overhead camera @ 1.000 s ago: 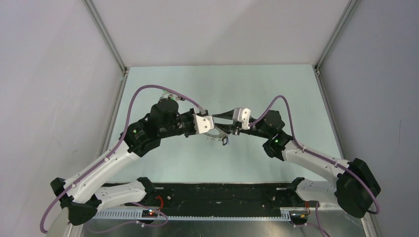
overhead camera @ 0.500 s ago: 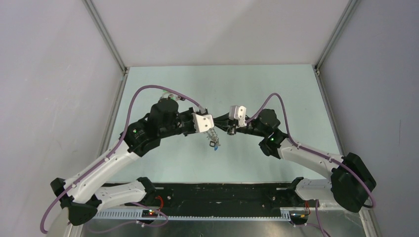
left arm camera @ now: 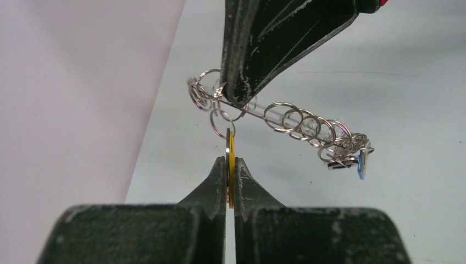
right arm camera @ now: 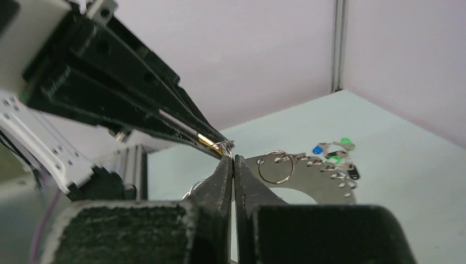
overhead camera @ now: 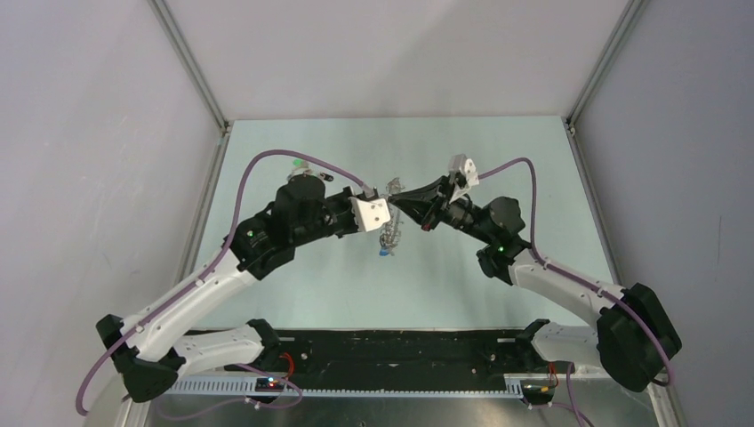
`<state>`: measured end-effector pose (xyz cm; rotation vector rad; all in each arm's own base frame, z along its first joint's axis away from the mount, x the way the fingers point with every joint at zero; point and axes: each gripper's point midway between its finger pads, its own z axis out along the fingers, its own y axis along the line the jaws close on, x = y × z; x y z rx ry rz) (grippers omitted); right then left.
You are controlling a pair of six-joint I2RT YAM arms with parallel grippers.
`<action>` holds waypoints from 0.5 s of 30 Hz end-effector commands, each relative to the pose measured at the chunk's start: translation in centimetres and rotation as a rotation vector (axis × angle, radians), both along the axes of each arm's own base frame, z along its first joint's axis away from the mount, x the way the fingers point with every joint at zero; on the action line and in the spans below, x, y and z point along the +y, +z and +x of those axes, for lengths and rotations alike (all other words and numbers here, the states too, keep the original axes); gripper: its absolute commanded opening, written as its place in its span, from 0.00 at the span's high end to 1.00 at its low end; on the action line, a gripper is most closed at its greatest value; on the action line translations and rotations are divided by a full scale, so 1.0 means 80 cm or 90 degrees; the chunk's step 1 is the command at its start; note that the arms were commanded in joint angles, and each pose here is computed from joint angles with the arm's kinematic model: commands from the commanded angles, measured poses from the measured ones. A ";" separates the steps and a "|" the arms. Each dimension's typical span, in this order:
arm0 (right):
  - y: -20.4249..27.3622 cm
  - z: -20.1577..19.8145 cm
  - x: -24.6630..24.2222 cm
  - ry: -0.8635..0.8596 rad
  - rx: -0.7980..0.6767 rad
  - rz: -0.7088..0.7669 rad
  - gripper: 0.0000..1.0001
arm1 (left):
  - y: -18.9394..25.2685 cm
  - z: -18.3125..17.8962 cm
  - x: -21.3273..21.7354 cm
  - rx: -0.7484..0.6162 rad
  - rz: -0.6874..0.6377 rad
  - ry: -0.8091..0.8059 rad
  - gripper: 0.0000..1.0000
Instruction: Remove the keys from the keyring
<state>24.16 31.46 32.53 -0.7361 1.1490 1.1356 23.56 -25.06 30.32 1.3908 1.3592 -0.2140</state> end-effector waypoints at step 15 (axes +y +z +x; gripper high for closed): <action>0.061 0.022 -0.082 -0.112 0.111 0.351 1.00 | -0.018 0.031 -0.009 0.038 -0.011 0.047 1.00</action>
